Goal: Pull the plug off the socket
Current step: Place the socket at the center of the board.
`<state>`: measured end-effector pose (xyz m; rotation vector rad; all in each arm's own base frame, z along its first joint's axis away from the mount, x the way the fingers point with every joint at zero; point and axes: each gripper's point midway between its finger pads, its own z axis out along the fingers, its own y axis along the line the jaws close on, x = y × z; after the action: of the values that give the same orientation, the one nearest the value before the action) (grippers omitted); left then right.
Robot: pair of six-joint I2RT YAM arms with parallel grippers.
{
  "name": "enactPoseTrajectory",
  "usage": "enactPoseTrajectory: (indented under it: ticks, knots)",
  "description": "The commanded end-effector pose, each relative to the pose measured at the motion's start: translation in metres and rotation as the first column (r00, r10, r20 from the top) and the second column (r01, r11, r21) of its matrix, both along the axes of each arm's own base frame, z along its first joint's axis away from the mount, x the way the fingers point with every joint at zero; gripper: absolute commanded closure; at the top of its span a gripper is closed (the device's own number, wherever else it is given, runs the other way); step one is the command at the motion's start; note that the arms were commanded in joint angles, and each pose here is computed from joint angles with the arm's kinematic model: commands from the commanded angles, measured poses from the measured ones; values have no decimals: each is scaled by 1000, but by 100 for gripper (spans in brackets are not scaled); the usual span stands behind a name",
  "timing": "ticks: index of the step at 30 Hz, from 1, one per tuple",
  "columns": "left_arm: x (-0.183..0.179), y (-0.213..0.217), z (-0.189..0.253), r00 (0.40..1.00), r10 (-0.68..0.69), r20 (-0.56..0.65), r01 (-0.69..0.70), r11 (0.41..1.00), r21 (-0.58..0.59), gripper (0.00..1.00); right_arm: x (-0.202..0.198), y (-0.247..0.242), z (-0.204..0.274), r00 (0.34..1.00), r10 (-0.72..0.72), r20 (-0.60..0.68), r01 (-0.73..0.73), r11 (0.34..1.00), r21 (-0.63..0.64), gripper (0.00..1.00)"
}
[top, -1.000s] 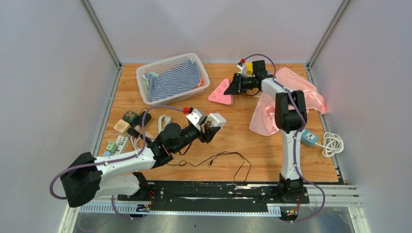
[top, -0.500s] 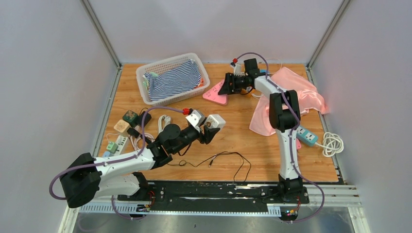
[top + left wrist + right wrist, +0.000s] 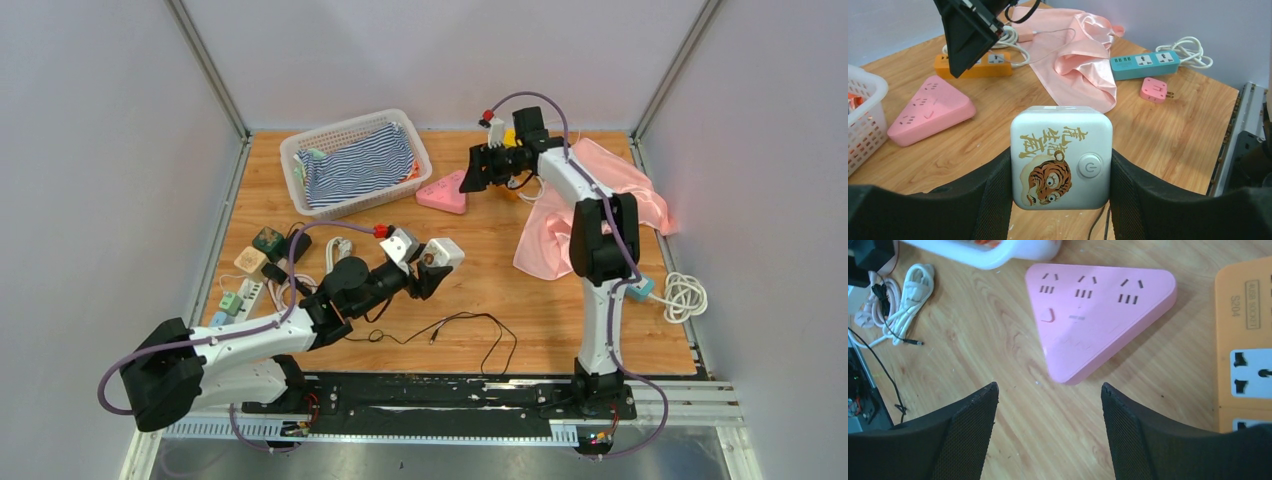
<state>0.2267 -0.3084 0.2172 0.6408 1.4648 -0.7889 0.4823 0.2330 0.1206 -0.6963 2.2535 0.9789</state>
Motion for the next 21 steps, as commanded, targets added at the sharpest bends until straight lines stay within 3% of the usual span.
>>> enactPoseTrajectory:
  ticks: [1, 8, 13, 17, 21]
  knots:
    - [-6, -6, 11, 998, -57, 7, 58, 997, -55, 100, -37, -16, 27, 994, 92, 65, -91, 995, -29, 24]
    - [-9, -28, -10, 957, -221, -188, 200, 972, -124, 100, -127, -34, 78, 914, 323, 246, -319, 946, -55, 24]
    - [-3, -39, -25, 887, -323, -331, 238, 932, -273, 100, -191, -52, 101, 852, 390, 349, -371, 920, -124, 24]
    - [-2, -48, -27, 804, -426, -415, 231, 867, -442, 100, -240, -52, 121, 785, 416, 458, -417, 903, -105, 23]
    - [-9, -57, -13, 713, -566, -413, 244, 753, -611, 100, -283, -52, 128, 701, 437, 564, -473, 876, -91, 20]
